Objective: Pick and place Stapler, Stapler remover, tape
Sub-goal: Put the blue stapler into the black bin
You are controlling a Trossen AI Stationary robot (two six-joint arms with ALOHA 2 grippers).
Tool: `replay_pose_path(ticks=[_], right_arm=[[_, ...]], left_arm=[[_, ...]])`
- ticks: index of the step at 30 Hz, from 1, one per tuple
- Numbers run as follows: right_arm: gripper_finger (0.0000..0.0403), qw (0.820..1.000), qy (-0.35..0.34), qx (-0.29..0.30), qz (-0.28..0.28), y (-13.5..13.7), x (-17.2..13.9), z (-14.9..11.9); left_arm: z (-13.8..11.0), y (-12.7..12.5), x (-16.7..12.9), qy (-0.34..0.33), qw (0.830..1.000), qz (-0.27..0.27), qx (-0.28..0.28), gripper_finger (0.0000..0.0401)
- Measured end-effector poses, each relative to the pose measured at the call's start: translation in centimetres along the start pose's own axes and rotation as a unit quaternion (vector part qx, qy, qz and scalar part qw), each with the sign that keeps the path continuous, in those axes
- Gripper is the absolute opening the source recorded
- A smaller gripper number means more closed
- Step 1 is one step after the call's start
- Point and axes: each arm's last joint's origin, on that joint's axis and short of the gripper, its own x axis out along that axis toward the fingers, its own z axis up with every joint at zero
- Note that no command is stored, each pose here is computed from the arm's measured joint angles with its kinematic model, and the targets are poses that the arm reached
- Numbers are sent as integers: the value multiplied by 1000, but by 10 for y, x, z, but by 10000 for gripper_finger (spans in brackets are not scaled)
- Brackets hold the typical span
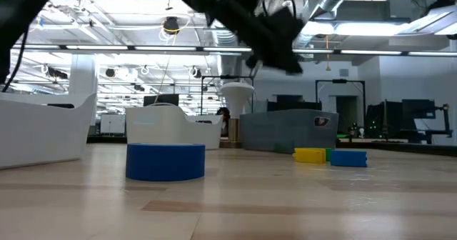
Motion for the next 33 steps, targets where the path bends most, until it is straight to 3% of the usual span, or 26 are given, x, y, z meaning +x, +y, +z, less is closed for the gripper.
replay_pose_path(ticks=[3, 7, 15, 19, 26, 29, 33], right_arm=[[108, 1000, -3, 1, 1, -1, -2, -1], [108, 1000, -9, 1, 10, 2, -6, -2], [108, 994, -19, 25, 102, 17, -15, -2], [108, 989, -20, 9, 148, 31, -18, 0], [108, 975, -19, -43, 217, 75, -14, 14], [108, 967, 7, -75, 243, 107, -1, 23], [108, 963, 43, -120, 237, 148, 18, 29]], left_arm=[[16, -10, -28, -29, 999, -13, 14, 9], [23, -22, -65, -48, 998, -22, 22, 5], [-6, -25, -146, -54, 998, -26, 35, 2], [-25, -22, -190, -73, 997, -36, 11, 2], [-52, -18, -258, -128, 992, -13, -18, 2], [-64, -17, -276, -144, 989, -15, -32, 2], [-75, -14, -292, -149, 987, -21, -52, 2]])
